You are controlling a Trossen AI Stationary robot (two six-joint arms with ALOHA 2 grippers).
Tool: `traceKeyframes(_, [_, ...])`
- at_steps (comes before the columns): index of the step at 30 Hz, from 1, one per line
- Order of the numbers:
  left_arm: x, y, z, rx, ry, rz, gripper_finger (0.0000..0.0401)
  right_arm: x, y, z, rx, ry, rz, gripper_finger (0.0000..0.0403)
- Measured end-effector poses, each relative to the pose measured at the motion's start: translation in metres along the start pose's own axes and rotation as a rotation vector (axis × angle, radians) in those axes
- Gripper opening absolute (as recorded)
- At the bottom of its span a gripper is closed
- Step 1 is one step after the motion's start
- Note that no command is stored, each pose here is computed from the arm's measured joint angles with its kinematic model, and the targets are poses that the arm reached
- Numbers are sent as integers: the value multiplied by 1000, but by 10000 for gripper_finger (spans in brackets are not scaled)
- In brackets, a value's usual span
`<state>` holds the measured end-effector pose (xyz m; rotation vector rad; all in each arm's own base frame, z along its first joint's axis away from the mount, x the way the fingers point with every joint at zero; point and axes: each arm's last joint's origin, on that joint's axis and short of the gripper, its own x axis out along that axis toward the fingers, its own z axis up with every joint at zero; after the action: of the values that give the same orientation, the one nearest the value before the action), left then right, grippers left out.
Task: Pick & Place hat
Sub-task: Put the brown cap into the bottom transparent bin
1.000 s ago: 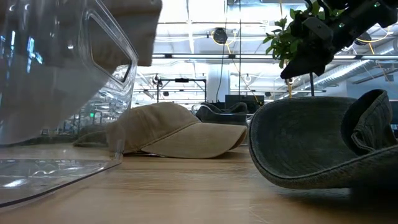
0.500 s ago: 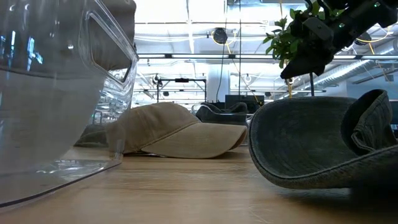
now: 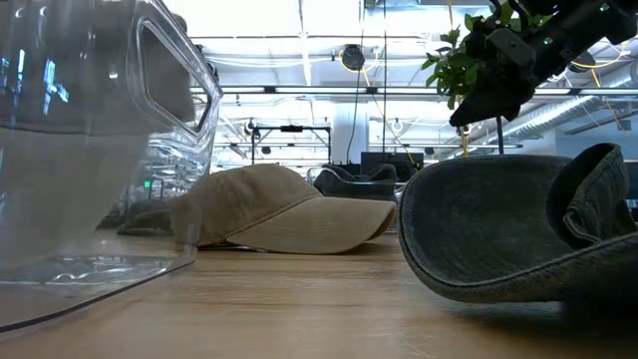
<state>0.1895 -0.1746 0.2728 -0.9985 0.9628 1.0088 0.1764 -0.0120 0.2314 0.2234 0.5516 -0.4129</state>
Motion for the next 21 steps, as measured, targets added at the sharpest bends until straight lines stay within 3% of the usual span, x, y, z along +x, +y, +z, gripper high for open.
traceKeyframes(9, [-18,9,16,-19,-32,-86,235,0,0,0,-24,-3,0,0])
traceKeyframes(21, [-21,12,48,8,-146,-56,223,0,1,3,-32,-34,8,0])
